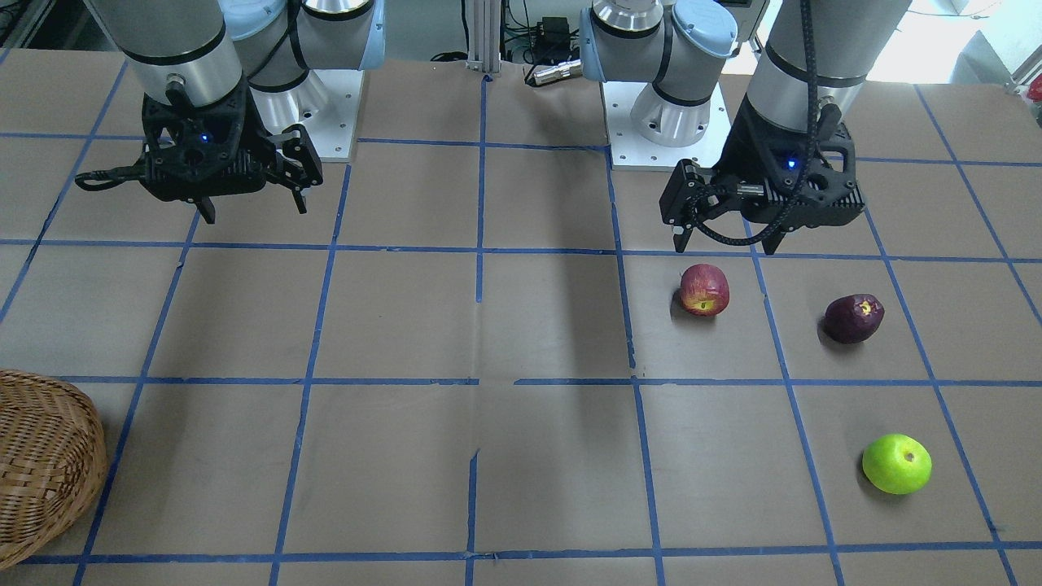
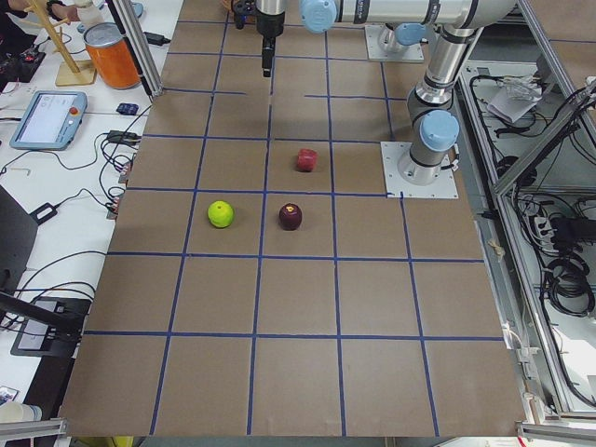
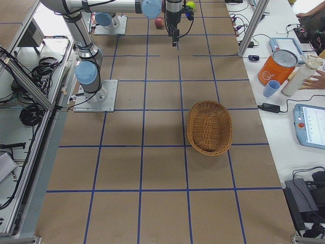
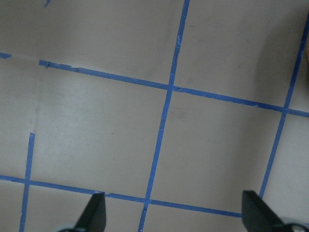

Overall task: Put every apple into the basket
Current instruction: 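Lower the left gripper onto the red apple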

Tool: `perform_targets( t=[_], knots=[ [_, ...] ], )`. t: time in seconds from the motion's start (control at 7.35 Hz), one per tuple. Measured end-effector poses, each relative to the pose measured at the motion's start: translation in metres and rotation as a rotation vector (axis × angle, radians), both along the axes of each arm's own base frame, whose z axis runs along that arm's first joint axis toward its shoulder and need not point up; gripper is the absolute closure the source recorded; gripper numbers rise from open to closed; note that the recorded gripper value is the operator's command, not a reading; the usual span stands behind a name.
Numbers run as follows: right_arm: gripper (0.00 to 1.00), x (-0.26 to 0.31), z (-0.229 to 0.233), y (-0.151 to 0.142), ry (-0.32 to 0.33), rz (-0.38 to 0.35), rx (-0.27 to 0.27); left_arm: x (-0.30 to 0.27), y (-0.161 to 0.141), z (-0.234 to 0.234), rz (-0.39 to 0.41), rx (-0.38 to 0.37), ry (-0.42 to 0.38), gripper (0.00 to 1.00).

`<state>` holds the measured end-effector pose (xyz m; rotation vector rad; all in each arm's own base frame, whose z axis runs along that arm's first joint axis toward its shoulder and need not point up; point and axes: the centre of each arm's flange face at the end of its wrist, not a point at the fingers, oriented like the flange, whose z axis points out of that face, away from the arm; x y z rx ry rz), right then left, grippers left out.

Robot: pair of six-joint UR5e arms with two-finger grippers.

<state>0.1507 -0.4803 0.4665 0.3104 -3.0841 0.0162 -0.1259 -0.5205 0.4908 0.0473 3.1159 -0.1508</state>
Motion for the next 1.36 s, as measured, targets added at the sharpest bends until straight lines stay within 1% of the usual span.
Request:
perform_targets(
  t=[0.14, 0.27, 0.41, 0.54, 0.82, 0.95, 1.09, 1.36],
  knots=[
    [0.0, -0.001, -0.004, -0.004, -0.01, -0.009, -0.024, 0.0, 0.0, 0.0, 0.0, 0.0, 0.001, 0.0],
    [0.0, -0.009, -0.005, -0.011, -0.018, -0.028, -0.07, 0.0, 0.0, 0.0, 0.0, 0.0, 0.002, 0.0],
    [0.0, -0.018, -0.009, -0.015, -0.022, -0.051, -0.091, 0.0, 0.0, -0.001, -0.001, 0.001, 0.003, 0.0],
    [0.0, -0.022, -0.018, -0.015, -0.032, -0.06, -0.087, 0.0, -0.001, -0.001, -0.002, 0.002, 0.003, 0.0],
    [0.0, -0.021, -0.035, -0.011, -0.064, -0.064, -0.061, 0.001, -0.001, -0.003, -0.007, 0.005, 0.005, 0.0],
    [0.0, -0.02, -0.04, -0.008, -0.07, -0.064, -0.053, 0.008, -0.003, -0.003, -0.005, 0.006, 0.005, 0.0],
    [0.0, -0.02, -0.043, -0.007, -0.072, -0.064, -0.047, 0.028, -0.007, -0.005, -0.015, 0.011, 0.002, 0.0],
    [0.0, -0.02, -0.047, -0.007, -0.073, -0.059, -0.048, 0.093, -0.006, -0.018, -0.08, 0.042, -0.009, 0.0]
  ],
)
